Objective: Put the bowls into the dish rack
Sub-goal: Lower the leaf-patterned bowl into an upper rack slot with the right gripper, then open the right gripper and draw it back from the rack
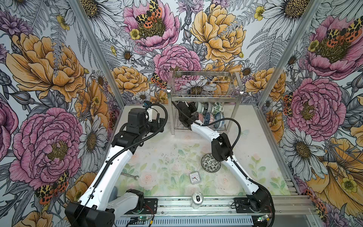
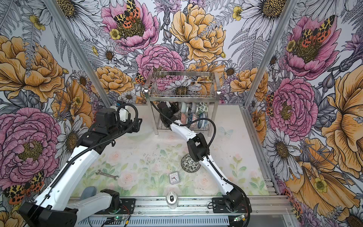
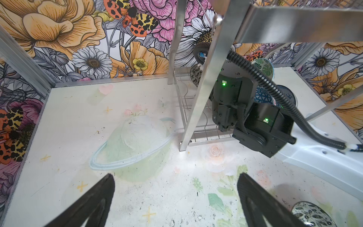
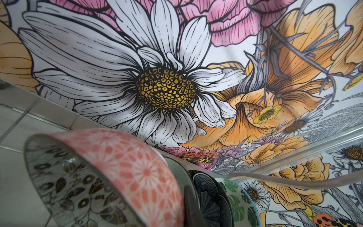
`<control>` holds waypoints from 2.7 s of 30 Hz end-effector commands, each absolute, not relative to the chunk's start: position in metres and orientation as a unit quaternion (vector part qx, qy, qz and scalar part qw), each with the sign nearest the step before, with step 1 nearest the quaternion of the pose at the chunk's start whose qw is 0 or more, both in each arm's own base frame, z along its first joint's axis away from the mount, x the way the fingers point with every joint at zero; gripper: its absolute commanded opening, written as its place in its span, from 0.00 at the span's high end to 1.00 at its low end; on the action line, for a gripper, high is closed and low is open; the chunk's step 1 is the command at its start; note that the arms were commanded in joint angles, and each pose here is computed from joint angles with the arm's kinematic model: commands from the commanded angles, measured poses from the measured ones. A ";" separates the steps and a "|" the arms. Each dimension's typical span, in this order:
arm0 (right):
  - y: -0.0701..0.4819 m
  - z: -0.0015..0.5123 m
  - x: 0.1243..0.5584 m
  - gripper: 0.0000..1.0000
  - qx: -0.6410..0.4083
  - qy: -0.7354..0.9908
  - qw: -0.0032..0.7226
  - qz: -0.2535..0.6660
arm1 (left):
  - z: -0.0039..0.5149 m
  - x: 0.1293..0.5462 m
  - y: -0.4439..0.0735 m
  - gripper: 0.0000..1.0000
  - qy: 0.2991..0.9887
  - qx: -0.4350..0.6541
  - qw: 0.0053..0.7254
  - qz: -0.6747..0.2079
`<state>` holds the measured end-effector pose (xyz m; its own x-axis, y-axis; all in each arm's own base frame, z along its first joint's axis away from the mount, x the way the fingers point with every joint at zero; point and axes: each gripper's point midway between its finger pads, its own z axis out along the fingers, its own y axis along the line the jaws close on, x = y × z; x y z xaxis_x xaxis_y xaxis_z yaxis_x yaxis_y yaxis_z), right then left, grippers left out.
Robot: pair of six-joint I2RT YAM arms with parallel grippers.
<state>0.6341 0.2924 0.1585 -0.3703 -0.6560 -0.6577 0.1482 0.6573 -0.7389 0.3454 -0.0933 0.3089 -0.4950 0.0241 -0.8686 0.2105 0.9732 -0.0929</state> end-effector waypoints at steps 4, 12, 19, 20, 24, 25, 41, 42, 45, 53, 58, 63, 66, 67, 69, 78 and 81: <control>0.289 0.153 0.646 1.00 -0.175 0.732 0.543 -0.371 | 0.313 0.344 -0.093 0.01 0.856 0.067 0.502 -0.107; 0.284 0.137 0.653 1.00 -0.188 0.735 0.535 -0.371 | 0.312 0.345 -0.094 0.01 0.857 0.067 0.500 -0.109; 0.293 0.132 0.654 1.00 -0.213 0.735 0.535 -0.357 | 0.311 0.346 -0.092 0.01 0.858 0.064 0.499 -0.108; 0.296 0.132 0.653 1.00 -0.218 0.734 0.536 -0.356 | 0.310 0.346 -0.093 0.01 0.858 0.065 0.498 -0.109; 0.304 0.131 0.649 0.95 -0.233 0.731 0.534 -0.357 | 0.310 0.346 -0.092 0.01 0.858 0.064 0.497 -0.108; 0.306 0.131 0.649 0.93 -0.236 0.730 0.533 -0.357 | 0.310 0.346 -0.093 0.01 0.858 0.064 0.498 -0.109; 0.323 0.146 0.640 0.73 -0.247 0.722 0.542 -0.351 | 0.314 0.343 -0.093 0.01 0.854 0.065 0.503 -0.113; 0.324 0.146 0.639 0.71 -0.247 0.722 0.543 -0.350 | 0.314 0.343 -0.093 0.01 0.854 0.065 0.503 -0.113; 0.325 0.147 0.639 0.69 -0.248 0.722 0.544 -0.349 | 0.315 0.344 -0.093 0.01 0.854 0.065 0.503 -0.114; 0.330 0.152 0.636 0.56 -0.250 0.726 0.546 -0.334 | 0.314 0.344 -0.094 0.01 0.855 0.065 0.502 -0.114; 0.330 0.159 0.633 0.48 -0.245 0.732 0.549 -0.320 | 0.312 0.345 -0.094 0.01 0.856 0.065 0.501 -0.114; 0.330 0.173 0.630 0.36 -0.241 0.734 0.555 -0.310 | 0.312 0.345 -0.095 0.01 0.856 0.066 0.499 -0.115; 0.334 0.183 0.627 0.22 -0.240 0.732 0.561 -0.303 | 0.311 0.345 -0.095 0.01 0.857 0.066 0.498 -0.116; 0.334 0.188 0.626 0.18 -0.239 0.732 0.563 -0.302 | 0.311 0.345 -0.095 0.01 0.856 0.066 0.499 -0.116; 0.335 0.194 0.624 0.11 -0.238 0.732 0.565 -0.297 | 0.311 0.345 -0.095 0.01 0.856 0.066 0.499 -0.116; 0.335 0.217 0.607 0.00 -0.237 0.744 0.574 -0.248 | 0.311 0.345 -0.095 0.01 0.856 0.067 0.499 -0.114; 0.335 0.217 0.599 0.00 -0.246 0.750 0.571 -0.227 | 0.310 0.345 -0.094 0.01 0.858 0.067 0.498 -0.111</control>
<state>0.6103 0.3238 0.1732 -0.2955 -0.6937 -0.6569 -0.0979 0.7059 -0.7015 0.3452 -0.0938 0.3089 -0.4994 0.0118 -0.8663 0.2196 0.9690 -0.1134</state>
